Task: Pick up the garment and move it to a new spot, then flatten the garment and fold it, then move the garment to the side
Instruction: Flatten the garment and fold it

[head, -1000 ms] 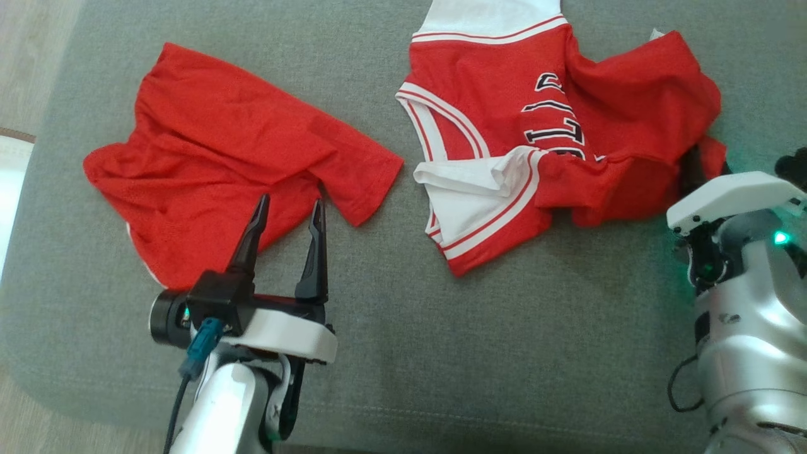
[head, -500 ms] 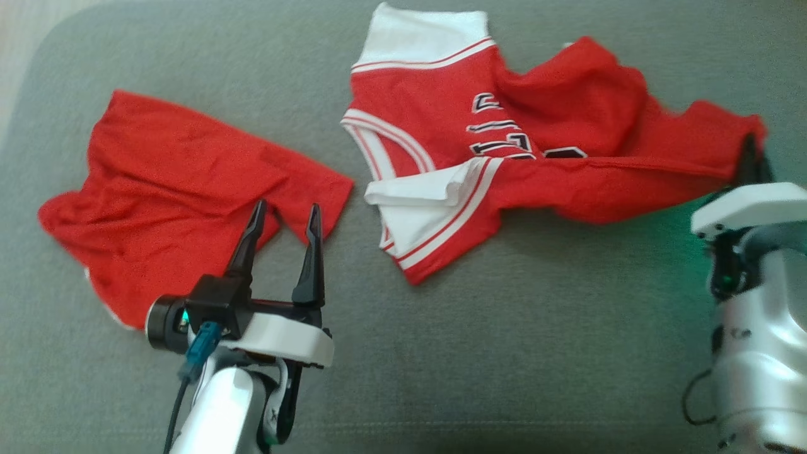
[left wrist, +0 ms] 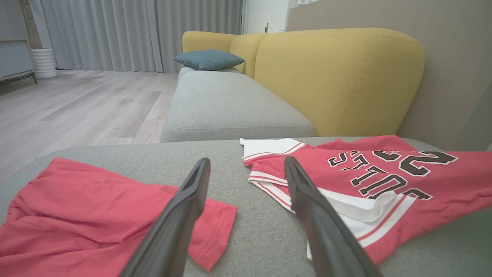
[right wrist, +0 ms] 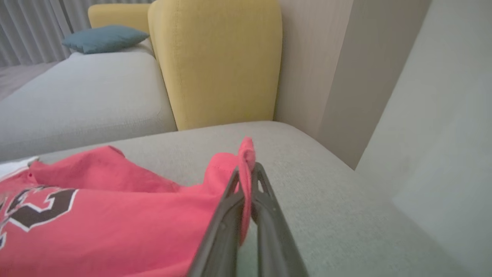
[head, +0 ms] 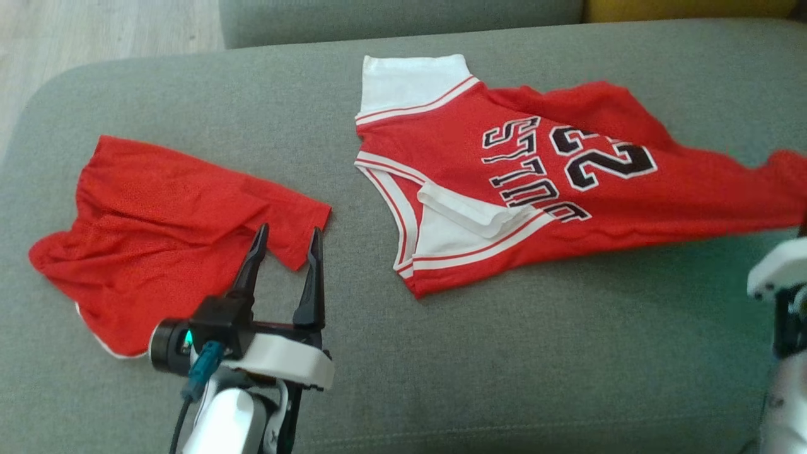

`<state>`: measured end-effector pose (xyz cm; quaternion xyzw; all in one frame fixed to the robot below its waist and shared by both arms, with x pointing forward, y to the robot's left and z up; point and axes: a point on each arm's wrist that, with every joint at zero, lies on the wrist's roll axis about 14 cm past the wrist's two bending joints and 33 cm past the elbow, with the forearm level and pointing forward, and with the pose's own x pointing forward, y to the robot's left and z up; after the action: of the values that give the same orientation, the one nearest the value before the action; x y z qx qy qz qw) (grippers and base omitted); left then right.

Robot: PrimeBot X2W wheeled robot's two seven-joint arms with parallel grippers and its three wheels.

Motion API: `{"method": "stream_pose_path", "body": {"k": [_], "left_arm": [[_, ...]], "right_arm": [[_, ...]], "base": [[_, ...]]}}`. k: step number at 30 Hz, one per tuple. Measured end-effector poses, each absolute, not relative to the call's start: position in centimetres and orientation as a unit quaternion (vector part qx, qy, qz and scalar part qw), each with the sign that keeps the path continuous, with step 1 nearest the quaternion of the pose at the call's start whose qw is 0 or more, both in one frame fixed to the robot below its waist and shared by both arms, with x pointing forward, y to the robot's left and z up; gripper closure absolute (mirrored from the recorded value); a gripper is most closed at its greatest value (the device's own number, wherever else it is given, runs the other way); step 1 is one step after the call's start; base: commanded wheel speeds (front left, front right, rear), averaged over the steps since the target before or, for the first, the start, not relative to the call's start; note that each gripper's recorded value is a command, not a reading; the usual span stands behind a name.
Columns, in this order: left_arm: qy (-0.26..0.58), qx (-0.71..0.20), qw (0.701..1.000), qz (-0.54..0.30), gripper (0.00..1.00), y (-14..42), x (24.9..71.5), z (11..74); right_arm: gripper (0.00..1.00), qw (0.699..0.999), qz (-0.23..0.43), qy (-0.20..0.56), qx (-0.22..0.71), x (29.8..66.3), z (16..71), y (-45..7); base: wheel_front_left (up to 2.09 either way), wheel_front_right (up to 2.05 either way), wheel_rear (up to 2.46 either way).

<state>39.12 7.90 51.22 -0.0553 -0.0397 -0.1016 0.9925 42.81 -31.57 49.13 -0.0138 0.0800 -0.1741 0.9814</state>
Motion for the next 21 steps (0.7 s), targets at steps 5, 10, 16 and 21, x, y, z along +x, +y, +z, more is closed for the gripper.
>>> {"method": "stream_pose_path", "body": {"k": [5, 10, 16, 21], "left_arm": [[-0.039, -0.055, 0.993, -0.102, 0.0, 7.9, 38.4, 51.2], [-0.044, -0.054, 0.993, -0.099, 0.0, 8.1, 38.1, 51.6], [-0.055, -0.055, 0.991, -0.106, 0.0, 7.7, 37.8, 52.3], [-0.054, -0.056, 0.991, -0.107, 0.0, 7.5, 37.7, 52.3]], "right_arm": [[0.0, 0.977, -0.187, 0.1, -0.035, 40.7, 48.3, -32.5], [0.0, 0.981, -0.173, 0.079, -0.024, 40.2, 49.0, -31.6], [0.0, 0.994, -0.105, 0.033, 0.022, 39.7, 49.8, -27.1], [0.0, 0.995, -0.06, 0.039, 0.064, 37.7, 47.9, -23.7]], "base": [[0.0, 0.0, 0.0], [0.0, 0.0, 0.0], [0.0, 0.0, 0.0], [0.0, 0.0, 0.0]]}}
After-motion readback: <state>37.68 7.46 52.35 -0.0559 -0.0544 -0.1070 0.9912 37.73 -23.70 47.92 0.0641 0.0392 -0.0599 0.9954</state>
